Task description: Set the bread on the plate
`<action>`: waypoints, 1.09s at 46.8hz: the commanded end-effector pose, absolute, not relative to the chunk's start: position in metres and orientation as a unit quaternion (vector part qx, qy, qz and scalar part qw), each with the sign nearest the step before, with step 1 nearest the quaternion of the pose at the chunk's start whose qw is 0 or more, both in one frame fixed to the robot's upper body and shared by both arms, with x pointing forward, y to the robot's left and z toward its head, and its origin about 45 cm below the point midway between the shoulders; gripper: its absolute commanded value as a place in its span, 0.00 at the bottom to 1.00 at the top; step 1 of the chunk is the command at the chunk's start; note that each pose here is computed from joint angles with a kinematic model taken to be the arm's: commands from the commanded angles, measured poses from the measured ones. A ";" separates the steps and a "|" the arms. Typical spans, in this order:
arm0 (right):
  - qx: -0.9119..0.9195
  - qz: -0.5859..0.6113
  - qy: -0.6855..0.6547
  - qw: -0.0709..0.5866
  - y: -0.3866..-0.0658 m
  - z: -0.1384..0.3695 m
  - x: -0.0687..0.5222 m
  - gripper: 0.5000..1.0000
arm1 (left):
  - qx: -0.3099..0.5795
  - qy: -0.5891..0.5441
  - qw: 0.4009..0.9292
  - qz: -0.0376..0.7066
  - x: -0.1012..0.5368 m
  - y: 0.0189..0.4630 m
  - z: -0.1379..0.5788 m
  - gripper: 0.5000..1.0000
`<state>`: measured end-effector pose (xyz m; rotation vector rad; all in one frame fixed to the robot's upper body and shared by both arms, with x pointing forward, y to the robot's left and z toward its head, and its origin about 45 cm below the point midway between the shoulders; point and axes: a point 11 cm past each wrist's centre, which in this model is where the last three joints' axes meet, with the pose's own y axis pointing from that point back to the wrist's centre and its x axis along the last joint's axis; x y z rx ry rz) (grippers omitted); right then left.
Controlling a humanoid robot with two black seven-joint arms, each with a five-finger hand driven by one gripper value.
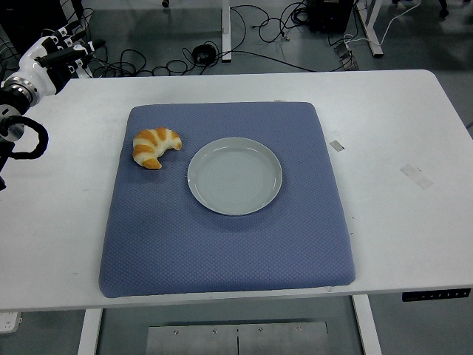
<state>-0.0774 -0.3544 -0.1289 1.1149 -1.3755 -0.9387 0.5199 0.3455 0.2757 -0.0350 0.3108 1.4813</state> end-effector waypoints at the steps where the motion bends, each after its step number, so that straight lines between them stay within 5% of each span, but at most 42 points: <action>1: 0.469 -0.395 -0.578 0.539 -0.354 -0.129 -0.077 1.00 | -0.016 0.141 0.727 0.672 0.520 0.345 0.275 0.94; 51: 0.469 -0.395 -0.578 0.539 -0.354 -0.129 -0.077 1.00 | 0.024 0.145 0.734 0.663 0.513 0.337 0.251 0.95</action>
